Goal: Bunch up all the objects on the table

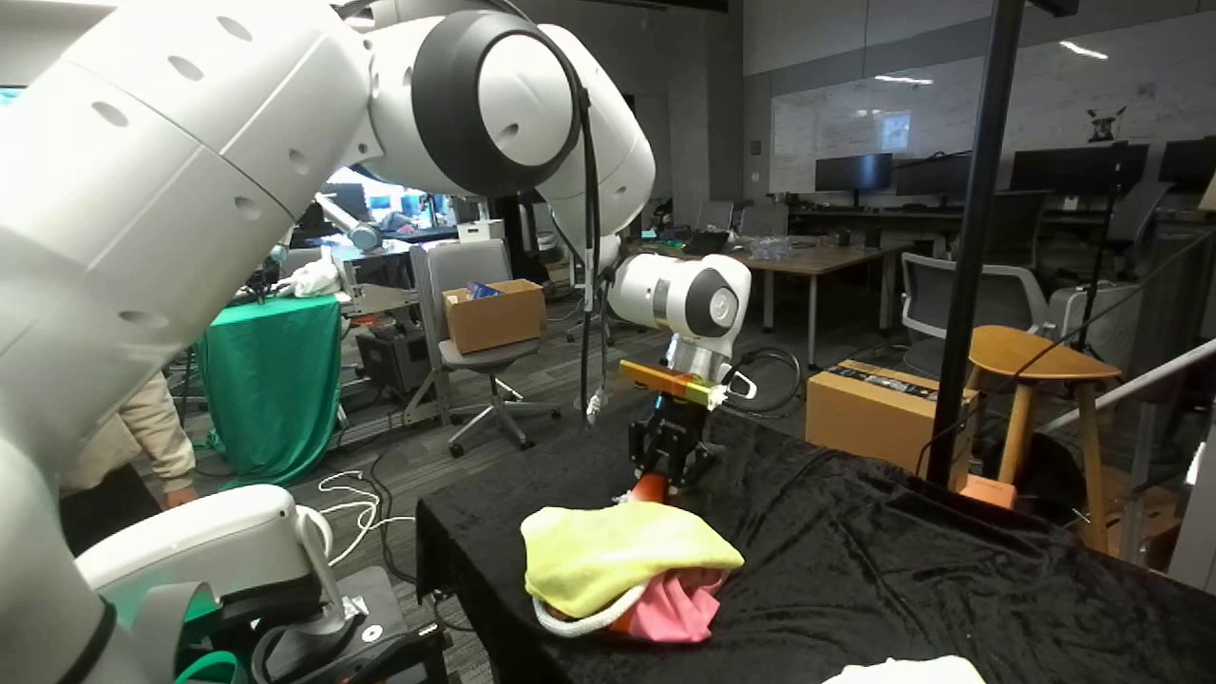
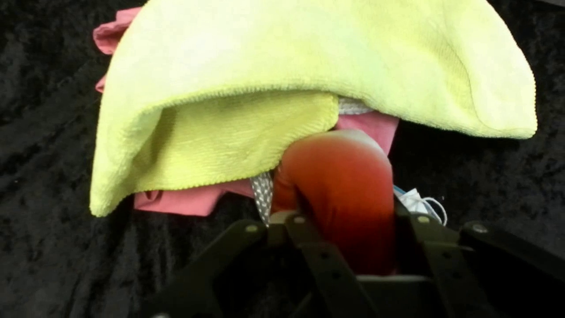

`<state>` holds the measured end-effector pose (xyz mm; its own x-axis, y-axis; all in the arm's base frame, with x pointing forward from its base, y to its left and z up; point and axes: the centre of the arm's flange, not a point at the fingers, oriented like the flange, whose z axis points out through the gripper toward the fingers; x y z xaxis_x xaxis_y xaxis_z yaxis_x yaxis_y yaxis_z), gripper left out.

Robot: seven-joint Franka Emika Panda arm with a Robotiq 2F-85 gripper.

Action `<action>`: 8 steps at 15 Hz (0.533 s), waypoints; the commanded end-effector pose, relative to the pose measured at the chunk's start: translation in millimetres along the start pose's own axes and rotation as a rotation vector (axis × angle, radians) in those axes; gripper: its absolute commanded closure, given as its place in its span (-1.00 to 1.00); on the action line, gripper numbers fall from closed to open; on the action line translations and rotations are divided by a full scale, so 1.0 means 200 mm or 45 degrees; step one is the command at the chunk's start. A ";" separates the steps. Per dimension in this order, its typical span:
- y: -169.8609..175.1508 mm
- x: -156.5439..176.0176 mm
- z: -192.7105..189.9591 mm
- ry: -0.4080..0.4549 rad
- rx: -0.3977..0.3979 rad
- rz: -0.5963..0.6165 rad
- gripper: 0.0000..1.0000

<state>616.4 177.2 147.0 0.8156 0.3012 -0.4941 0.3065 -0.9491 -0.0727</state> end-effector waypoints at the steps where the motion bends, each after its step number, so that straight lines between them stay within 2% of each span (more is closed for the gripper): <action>1: -0.01 0.04 -0.06 0.006 0.022 0.010 -0.38; 4: -0.01 0.03 -0.07 0.018 0.026 0.013 -0.87; 5: -0.01 0.04 -0.08 0.024 0.025 0.014 -0.97; 8: 0.00 0.04 -0.09 0.029 0.028 0.014 -1.00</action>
<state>622.9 178.5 153.9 0.8256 0.3009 -0.4774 0.3027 -0.9501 -0.0754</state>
